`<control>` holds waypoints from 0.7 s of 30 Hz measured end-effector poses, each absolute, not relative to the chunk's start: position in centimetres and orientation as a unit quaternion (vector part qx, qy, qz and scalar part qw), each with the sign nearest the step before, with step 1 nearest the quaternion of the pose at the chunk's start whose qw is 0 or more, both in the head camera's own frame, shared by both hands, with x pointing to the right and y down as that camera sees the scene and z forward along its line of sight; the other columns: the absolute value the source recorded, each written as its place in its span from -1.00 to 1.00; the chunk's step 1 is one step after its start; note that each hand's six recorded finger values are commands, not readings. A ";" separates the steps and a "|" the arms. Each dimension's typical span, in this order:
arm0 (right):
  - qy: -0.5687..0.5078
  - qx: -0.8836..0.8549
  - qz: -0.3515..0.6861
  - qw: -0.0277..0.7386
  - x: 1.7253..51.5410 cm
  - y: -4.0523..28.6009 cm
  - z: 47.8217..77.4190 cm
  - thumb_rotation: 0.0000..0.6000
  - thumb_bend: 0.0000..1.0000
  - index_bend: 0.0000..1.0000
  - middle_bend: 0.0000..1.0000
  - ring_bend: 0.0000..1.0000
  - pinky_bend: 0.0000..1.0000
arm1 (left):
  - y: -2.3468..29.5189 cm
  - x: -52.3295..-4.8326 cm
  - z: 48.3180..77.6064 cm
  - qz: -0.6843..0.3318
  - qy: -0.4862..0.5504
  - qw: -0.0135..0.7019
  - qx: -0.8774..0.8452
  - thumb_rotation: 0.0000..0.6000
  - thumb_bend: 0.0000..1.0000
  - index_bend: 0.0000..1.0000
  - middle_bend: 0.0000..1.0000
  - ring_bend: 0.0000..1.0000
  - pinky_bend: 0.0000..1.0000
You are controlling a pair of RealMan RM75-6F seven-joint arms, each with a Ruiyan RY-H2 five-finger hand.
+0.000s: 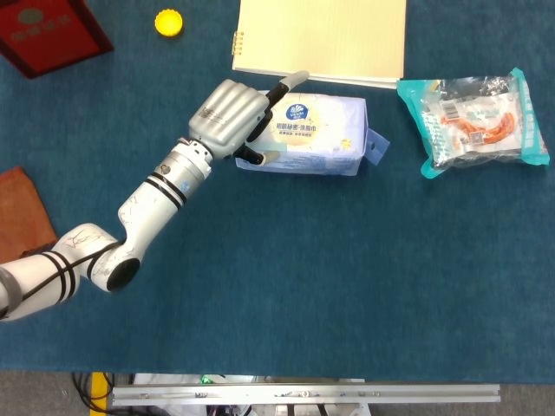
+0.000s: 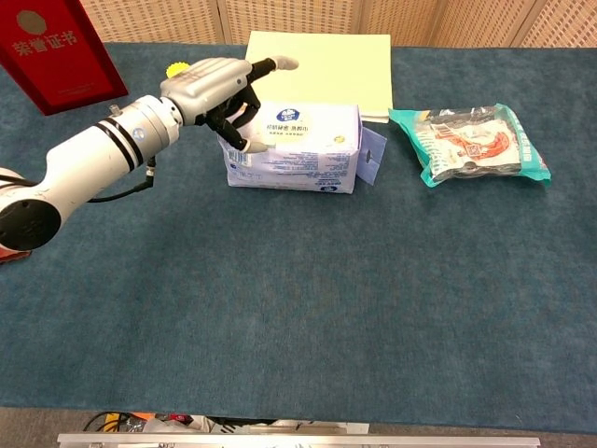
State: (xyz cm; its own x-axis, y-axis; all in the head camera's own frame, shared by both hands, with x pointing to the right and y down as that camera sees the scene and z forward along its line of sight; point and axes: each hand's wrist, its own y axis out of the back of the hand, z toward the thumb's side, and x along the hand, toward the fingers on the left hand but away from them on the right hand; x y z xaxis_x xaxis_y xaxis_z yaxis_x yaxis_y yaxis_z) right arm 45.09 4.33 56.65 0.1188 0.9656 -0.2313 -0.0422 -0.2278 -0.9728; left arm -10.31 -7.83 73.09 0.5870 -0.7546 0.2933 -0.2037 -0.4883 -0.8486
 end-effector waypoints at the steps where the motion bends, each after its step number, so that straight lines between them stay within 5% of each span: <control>1: -0.400 -0.578 0.529 0.475 45.1 4.3 56.6 1.00 -0.27 -0.29 -0.40 -0.63 -0.51 | -7.9 -10.3 73.1 -0.341 0.302 0.405 -0.793 1.00 -0.66 -1.00 0.61 0.67 0.61; 21: -0.403 -0.577 0.531 0.473 45.6 4.4 56.7 1.00 -0.27 -0.29 -0.40 -0.63 -0.51 | -8.4 -10.7 72.6 -0.383 0.303 0.381 -0.785 1.00 -0.66 -1.00 0.63 0.68 0.61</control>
State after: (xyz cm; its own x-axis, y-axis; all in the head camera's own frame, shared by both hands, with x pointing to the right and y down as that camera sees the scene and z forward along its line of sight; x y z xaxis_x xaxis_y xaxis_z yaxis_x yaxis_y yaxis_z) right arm 45.57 4.39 56.67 0.1123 0.9665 -0.2307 -0.0370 -0.2279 -0.9730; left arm -10.67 -8.36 72.56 0.5227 -0.7680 0.3701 -0.1851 -0.5260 -0.8301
